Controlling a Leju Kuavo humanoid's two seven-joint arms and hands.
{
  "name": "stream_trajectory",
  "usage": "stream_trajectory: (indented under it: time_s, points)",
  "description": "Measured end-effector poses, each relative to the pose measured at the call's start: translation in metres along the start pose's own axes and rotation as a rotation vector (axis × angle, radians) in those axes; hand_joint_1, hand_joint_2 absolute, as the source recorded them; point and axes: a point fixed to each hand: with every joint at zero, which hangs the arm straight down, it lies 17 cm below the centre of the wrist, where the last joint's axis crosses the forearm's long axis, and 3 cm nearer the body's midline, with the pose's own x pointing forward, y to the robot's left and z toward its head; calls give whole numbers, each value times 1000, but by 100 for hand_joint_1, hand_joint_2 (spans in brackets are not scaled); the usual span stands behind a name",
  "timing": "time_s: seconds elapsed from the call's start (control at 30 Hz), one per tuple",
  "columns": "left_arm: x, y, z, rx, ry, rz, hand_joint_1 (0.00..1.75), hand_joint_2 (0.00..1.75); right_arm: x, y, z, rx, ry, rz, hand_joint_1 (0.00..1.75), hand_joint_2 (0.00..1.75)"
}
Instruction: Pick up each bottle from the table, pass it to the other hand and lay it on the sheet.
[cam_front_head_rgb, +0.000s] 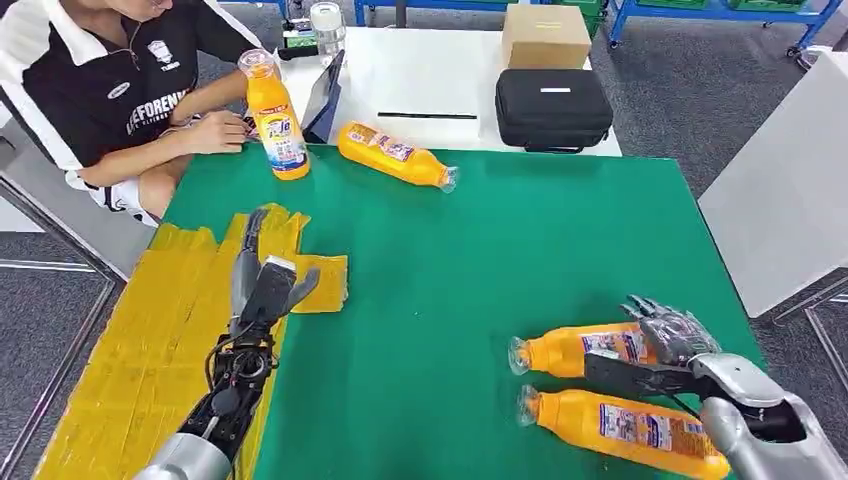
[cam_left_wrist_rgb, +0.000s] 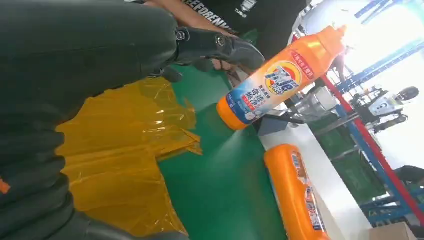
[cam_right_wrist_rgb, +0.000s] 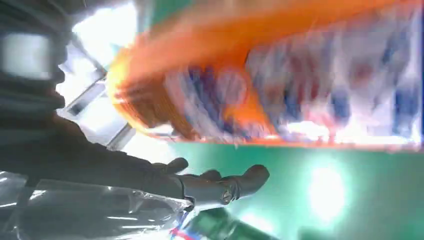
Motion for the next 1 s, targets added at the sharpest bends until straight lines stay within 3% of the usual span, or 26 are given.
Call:
stream_trajectory:
  time_s: [0.43,0.47,0.5,0.53,1.0]
  points:
    - [-4,-16,14,-37,20,-5,0,175,33,8,-12,-105,124,46,5,175]
    - [-4,-17,14,-38,21,-4,0,175,34,11,-13,-94,126,45,45,175]
    - [-4,-18,15,-39,22,-3,0,175,35,16,-13,-80,128,41,155,175]
    - [-4,-19,15,-40,23,-2,0,175,36,20,-14,-68,127,37,169,175]
    - [-2,-31,16,-69,36,13,0,175,37,28,-20,-46,149,1,175,175]
